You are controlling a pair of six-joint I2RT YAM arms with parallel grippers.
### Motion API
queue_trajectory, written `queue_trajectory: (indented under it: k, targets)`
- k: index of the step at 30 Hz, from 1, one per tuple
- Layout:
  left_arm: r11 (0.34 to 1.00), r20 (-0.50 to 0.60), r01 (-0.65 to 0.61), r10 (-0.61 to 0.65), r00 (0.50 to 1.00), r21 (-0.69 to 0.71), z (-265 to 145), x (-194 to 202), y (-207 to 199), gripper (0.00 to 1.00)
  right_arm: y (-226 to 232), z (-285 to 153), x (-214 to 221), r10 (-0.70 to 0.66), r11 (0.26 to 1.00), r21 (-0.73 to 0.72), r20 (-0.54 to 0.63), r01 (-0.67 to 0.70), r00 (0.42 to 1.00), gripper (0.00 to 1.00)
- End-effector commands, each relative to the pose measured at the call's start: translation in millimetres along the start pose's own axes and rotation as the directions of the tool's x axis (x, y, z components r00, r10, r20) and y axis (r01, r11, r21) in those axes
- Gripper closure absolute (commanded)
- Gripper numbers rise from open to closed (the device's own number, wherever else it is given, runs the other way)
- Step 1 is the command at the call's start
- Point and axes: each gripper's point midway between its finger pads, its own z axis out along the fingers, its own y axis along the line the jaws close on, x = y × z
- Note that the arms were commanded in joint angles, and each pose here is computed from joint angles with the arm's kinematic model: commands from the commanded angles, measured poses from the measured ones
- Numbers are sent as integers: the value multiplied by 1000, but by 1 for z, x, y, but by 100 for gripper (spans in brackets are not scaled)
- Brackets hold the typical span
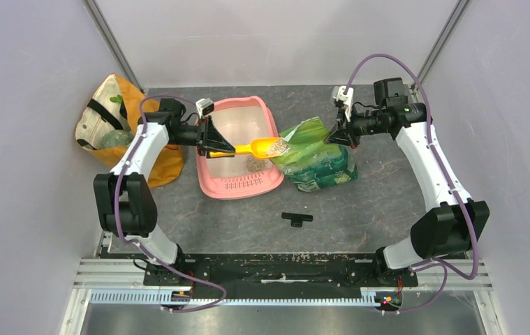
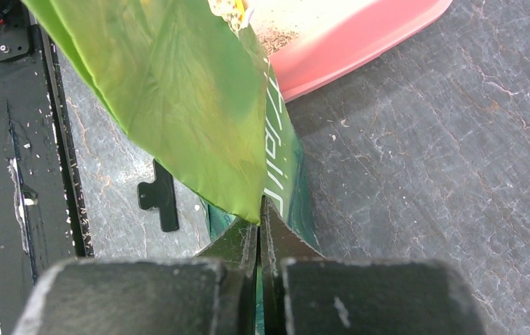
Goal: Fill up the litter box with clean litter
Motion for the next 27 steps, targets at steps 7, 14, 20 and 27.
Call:
queue_trajectory:
  k: [7, 14, 20, 27]
  targets:
    - [996, 77, -43, 37, 996, 78, -28, 7, -22, 98, -6, -5, -27, -72, 997, 17, 67, 71, 995, 100]
    - [995, 130, -46, 34, 991, 93, -43, 6, -26, 98, -9, -4, -28, -61, 998, 18, 71, 60, 996, 100]
    - [997, 199, -17, 1, 980, 77, -62, 1, -21, 98, -9, -3, -29, -58, 998, 17, 73, 57, 996, 100]
    - [984, 224, -30, 70, 972, -177, -83, -9, 9, 98, -10, -4, -28, -58, 998, 19, 72, 57, 996, 100]
